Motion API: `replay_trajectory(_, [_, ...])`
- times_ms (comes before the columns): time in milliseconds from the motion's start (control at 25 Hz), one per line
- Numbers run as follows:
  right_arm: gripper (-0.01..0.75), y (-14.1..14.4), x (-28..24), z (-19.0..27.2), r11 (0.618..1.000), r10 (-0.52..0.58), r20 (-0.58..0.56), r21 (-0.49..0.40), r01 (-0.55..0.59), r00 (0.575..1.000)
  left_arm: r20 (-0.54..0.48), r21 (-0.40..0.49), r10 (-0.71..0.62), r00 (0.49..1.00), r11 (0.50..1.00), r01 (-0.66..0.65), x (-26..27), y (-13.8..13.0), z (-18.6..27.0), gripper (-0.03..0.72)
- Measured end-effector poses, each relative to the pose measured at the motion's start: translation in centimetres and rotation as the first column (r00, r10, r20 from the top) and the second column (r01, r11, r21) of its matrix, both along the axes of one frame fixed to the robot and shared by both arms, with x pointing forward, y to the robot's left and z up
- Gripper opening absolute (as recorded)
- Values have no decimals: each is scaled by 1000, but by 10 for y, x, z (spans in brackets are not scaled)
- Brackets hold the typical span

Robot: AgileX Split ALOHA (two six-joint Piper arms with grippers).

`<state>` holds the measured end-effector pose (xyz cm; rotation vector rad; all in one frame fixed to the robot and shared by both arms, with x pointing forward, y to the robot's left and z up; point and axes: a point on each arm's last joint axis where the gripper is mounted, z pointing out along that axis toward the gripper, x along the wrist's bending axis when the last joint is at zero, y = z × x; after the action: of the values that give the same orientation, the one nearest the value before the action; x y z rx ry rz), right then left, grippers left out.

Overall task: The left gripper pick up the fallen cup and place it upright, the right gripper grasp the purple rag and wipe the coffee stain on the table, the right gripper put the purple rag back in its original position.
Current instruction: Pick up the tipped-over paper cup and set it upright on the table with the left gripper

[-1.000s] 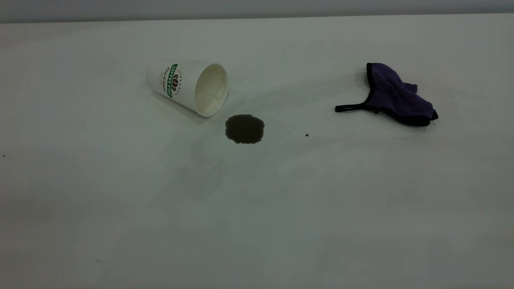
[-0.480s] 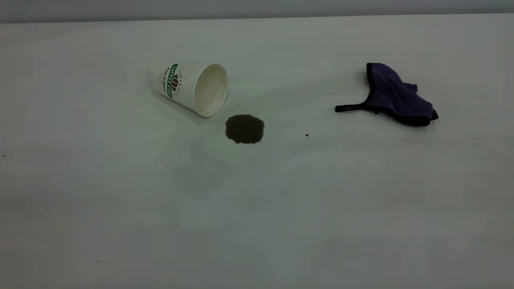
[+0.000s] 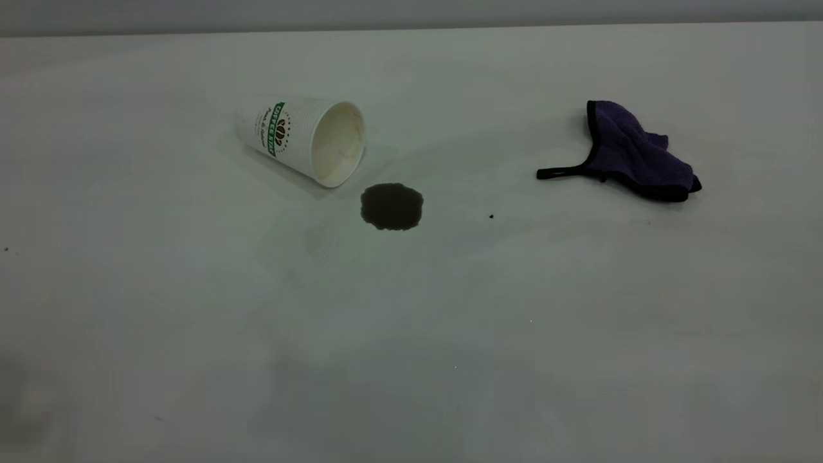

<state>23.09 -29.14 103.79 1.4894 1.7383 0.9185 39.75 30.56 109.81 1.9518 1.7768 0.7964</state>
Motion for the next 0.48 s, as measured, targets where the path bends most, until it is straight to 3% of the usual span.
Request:
replay_trajectory(120, [238, 0, 0, 0, 1000, 0, 0, 0, 0, 1000, -71, 16, -40, 997, 999, 42, 52, -8, -6, 691])
replay_trajectory(280, [238, 0, 0, 0, 1000, 0, 0, 0, 0, 1000, -166, 37, -149, 975, 987, 158, 116, -43, -23, 706])
replay_trajectory(480, [238, 0, 0, 0, 1000, 0, 0, 0, 0, 1000, -249, 127, -229, 941, 956, 266, 171, -107, -53, 706])
